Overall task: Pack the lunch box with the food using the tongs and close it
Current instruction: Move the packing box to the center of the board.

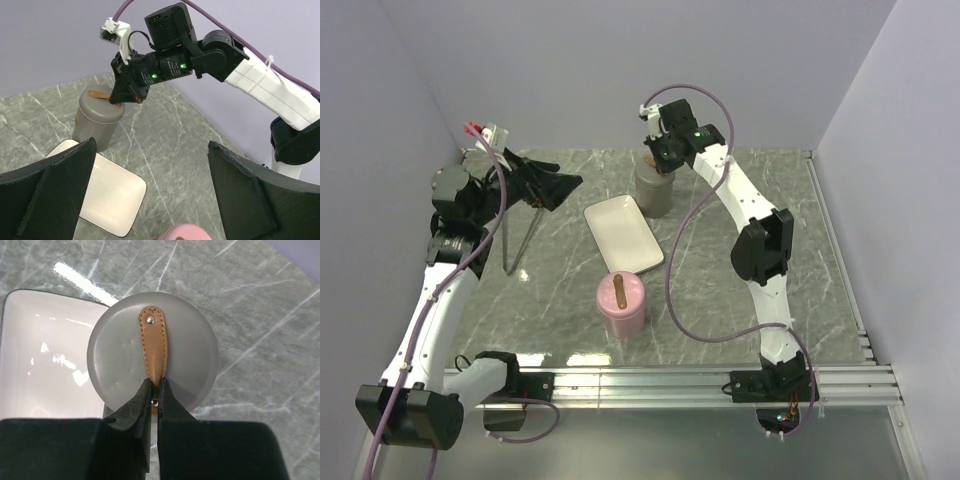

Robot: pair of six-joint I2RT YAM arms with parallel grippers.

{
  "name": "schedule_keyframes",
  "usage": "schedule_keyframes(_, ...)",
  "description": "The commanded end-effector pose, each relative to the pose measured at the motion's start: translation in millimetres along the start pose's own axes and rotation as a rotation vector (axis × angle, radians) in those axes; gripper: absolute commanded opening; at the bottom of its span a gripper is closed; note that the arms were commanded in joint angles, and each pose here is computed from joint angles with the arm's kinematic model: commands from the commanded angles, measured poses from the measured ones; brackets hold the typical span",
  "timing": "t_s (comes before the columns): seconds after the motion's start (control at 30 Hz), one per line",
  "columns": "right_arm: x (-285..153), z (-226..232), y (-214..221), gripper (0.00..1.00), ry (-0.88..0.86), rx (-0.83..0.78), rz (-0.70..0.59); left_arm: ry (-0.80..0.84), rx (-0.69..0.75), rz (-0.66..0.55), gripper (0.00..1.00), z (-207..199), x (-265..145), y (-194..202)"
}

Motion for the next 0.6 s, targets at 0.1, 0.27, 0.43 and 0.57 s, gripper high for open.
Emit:
schedule_keyframes(0.1, 8.5, -17.7, 7.3, 0.00, -0.041, 0.091, 0.004, 0.017, 0.038, -0.011, 0.99, -7.3, -6.8, -1.2)
schedule_keyframes(0.27, 9.0, -15.6, 16.3, 0.00, -0.058, 0.094, 0.041, 0.019, 0.032, -0.007, 0.99, -6.2, -6.6, 1.3)
schedule_keyframes(0.43, -3.5, -21.2, 15.9, 0.00, -0.025, 0.061, 0.050, 0.023, 0.026, -0.008, 0.99, -5.9, -5.6, 1.3)
schedule_keyframes(0.57, -16.7, -22.2, 12.9, 0.00, -0.004, 0.016, 0.051, 0.026, 0.013, -0.006, 0.99, -4.3, -4.4, 3.4)
Point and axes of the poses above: each gripper's point midway between its finger pads, its own x axis out along the fingers, its own z axis along the line the jaws close on, y = z × x, the point moved 4 cm from there along -x, back along the fingers, and after that the axes turned 4 degrees about -x, right-handed, at the moved point
